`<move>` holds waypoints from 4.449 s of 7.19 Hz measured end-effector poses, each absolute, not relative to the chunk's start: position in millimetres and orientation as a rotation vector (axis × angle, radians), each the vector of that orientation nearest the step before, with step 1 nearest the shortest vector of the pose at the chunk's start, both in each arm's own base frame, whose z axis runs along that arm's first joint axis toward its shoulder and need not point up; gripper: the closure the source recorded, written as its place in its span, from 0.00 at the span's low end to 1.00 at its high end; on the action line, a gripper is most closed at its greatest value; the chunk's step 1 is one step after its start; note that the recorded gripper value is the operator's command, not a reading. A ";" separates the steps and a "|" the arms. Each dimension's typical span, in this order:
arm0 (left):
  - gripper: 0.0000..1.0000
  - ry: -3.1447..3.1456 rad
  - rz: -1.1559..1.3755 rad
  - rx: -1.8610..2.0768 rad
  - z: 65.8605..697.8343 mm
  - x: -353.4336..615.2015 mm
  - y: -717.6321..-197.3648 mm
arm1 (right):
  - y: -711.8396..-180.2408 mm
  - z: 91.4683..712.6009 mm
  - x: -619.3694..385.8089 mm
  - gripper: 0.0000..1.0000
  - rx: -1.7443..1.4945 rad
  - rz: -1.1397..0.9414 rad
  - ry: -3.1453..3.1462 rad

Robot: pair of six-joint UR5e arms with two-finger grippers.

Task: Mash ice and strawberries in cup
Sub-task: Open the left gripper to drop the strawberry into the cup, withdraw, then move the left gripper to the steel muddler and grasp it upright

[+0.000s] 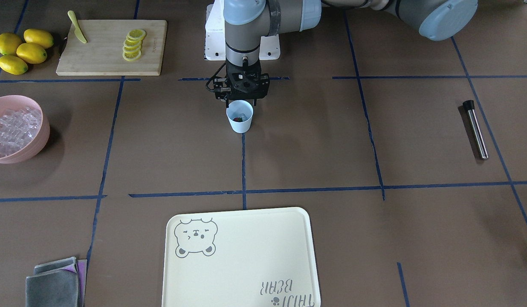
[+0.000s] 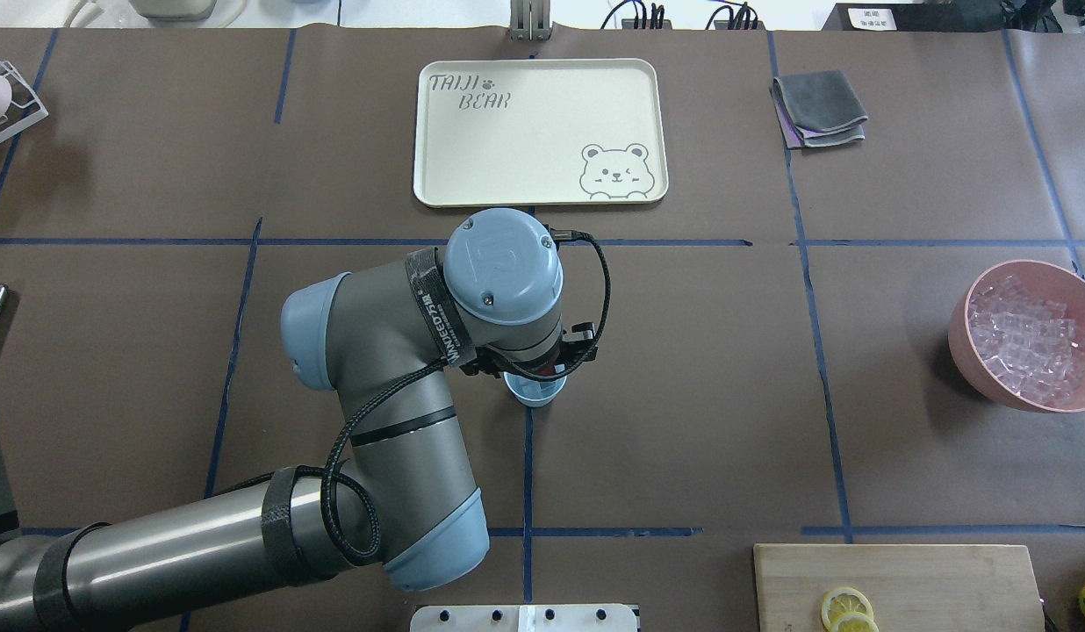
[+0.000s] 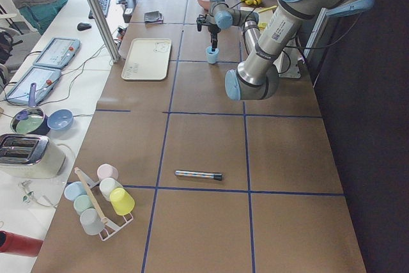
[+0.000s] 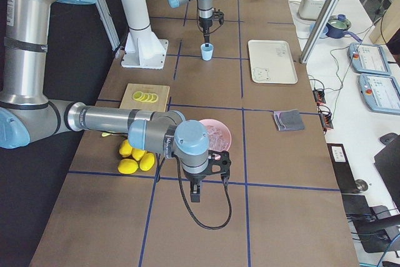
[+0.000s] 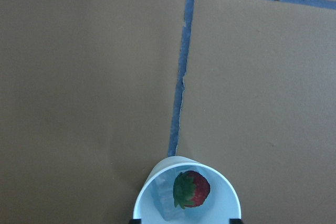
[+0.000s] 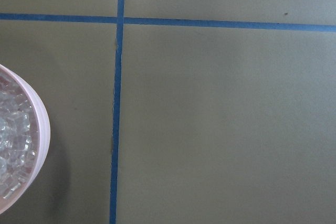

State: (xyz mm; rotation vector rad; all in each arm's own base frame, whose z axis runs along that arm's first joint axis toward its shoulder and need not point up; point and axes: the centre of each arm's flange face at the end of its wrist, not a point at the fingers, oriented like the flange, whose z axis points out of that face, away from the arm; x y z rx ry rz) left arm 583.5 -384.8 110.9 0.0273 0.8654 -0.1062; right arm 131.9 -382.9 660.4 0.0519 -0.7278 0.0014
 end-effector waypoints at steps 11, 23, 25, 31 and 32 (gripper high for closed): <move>0.00 0.711 0.256 0.109 426.6 105.3 -526.9 | -400.8 645.0 118.7 0.01 0.069 -0.041 -0.744; 0.00 0.796 0.140 0.115 694.9 129.3 -507.3 | -464.7 622.9 88.1 0.01 0.094 -0.125 -0.786; 0.03 0.795 0.156 0.101 699.0 139.4 -502.6 | -462.6 625.1 88.1 0.01 0.090 -0.123 -0.784; 1.00 0.789 0.178 0.066 711.8 154.8 -492.6 | -461.3 626.1 88.5 0.01 0.090 -0.123 -0.782; 1.00 0.792 0.184 0.072 708.5 155.3 -493.3 | -461.4 625.5 88.3 0.01 0.091 -0.123 -0.783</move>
